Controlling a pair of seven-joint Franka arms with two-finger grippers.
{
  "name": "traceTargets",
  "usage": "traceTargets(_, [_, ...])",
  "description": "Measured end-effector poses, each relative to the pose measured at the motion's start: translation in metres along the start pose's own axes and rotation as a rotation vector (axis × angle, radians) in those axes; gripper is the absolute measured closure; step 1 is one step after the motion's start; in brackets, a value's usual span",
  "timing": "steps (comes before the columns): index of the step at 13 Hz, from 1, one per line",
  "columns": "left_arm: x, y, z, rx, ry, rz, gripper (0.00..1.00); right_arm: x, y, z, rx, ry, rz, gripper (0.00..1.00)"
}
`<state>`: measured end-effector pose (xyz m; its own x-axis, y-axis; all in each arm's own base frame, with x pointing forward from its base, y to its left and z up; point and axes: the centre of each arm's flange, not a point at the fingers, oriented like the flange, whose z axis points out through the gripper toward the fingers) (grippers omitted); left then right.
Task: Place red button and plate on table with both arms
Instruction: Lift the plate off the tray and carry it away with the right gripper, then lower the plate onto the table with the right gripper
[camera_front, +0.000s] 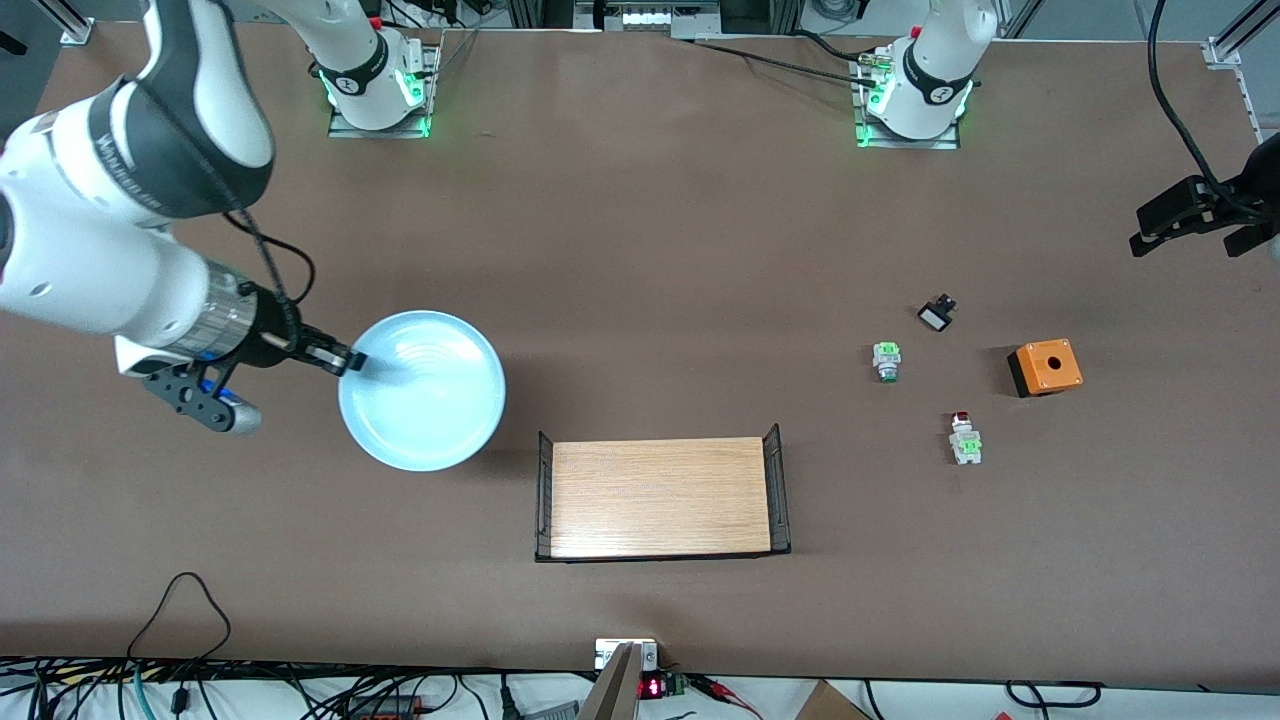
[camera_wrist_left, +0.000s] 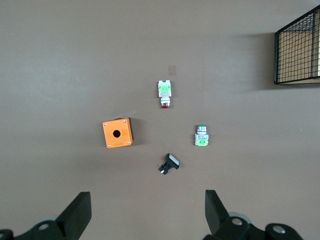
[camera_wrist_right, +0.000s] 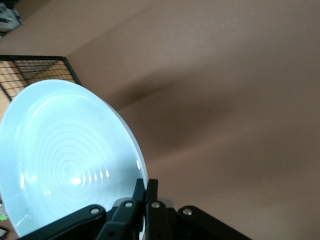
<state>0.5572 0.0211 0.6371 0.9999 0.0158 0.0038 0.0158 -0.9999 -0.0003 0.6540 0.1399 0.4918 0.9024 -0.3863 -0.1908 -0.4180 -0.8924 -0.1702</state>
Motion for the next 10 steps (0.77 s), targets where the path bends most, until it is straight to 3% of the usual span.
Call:
traceTargets(3, [0.0,0.003,0.0,0.0,0.0,0.001,0.0,0.01,0.042,0.019,-0.037,-0.064,-0.069,0.97])
traceTargets(6, [0.0,0.006,0.0,0.0,0.0,0.001,0.0,0.022,0.098,0.046,-0.122,-0.11,-0.172,0.97])
traceTargets(10, [0.0,0.007,0.0,0.0,0.0,0.004,0.0,0.034,0.159,0.08,-0.14,-0.15,-0.223,0.97])
